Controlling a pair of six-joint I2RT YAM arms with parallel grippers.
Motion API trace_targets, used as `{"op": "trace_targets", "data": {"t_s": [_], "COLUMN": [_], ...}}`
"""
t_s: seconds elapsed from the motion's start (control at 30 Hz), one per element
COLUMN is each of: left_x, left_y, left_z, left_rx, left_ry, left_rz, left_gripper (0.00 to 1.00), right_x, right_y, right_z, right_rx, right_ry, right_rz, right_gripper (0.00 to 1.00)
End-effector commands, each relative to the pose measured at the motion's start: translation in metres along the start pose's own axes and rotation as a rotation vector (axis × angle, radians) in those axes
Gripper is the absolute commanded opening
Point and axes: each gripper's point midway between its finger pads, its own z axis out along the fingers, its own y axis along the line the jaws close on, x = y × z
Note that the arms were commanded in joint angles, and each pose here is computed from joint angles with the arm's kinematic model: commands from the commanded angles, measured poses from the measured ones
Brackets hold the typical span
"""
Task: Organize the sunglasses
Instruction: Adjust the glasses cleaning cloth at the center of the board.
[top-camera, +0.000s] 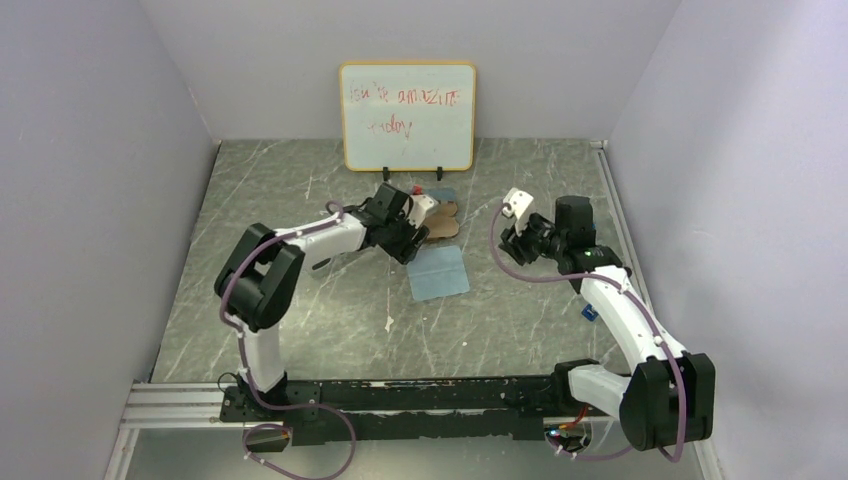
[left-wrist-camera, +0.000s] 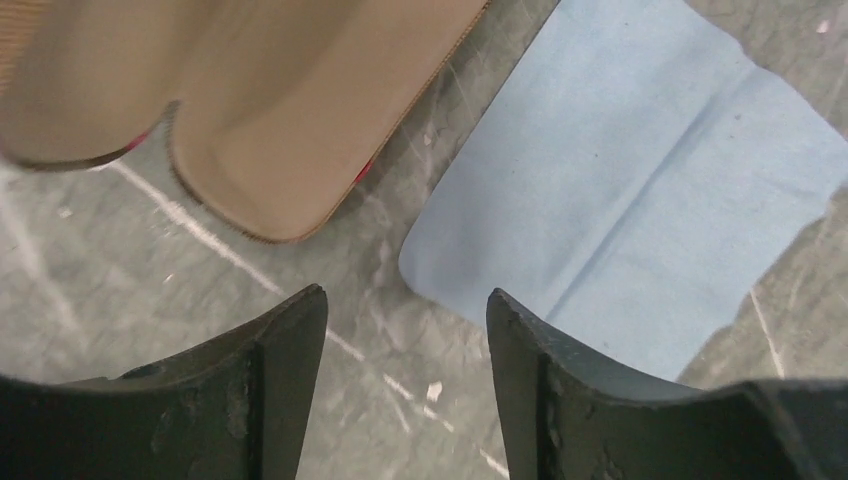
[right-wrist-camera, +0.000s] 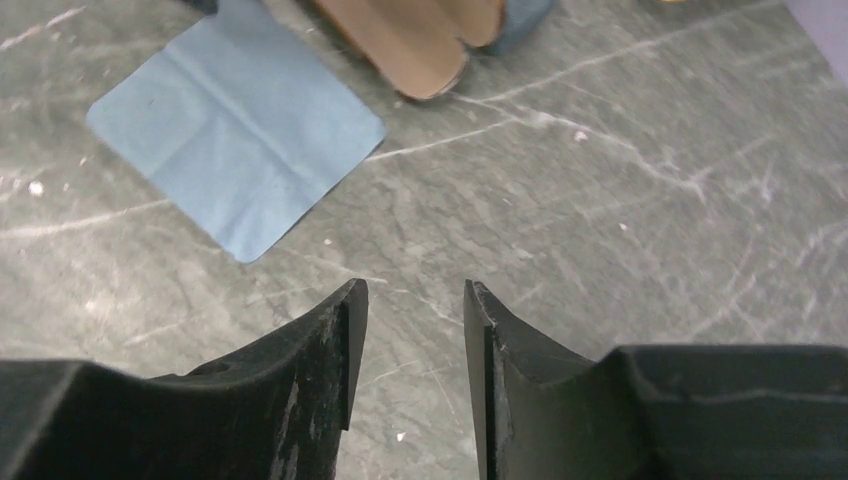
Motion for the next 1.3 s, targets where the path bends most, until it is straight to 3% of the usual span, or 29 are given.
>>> {"op": "trace_targets", "data": {"t_s": [0.0,0.2,0.4,0.63,1.03,1.27], "left_x": [-0.034,-0.037,0.007,0.034,0.051,0.052], "left_y": [0.002,-0.027,-0.062,-0.079,-0.097,-0.091], "left_z": [-0.048,-0.086,-0.087,-0.071,-0.043,-0.036], "left_rx": [-0.037,0.088,0.177,0.191,0.159,0.1], "left_ry": [-0.123,-0.24,-0.262,-0.205,-0.127,-0.115], "left_rz": [0.064,0.301,0.592,0.7,0.801,0.81], "left_gripper": [0.67,0.67,0.65,0.61,0.54,0.56], "right_x": [-0.005,0.013,0.027,0.025,0.033,0.031], "right_y": [0.032,0.063,0.093,0.099,0.096,0.093], "right_z": [-0.002,0.001,0.012,0.026,0.02,0.017], "right_rx": [-0.156,-0.318,-0.474,-0.52,-0.446,-0.425], "right_ry": [-0.082,-0.164,-0.303,-0.283,-0.247,-0.253], "right_rz": [-0.204,-0.556,-0.8,-0.758,-0.768,-0.772], "right_gripper": [0.47,0.51,0.51,0.42,0.44,0.44]}}
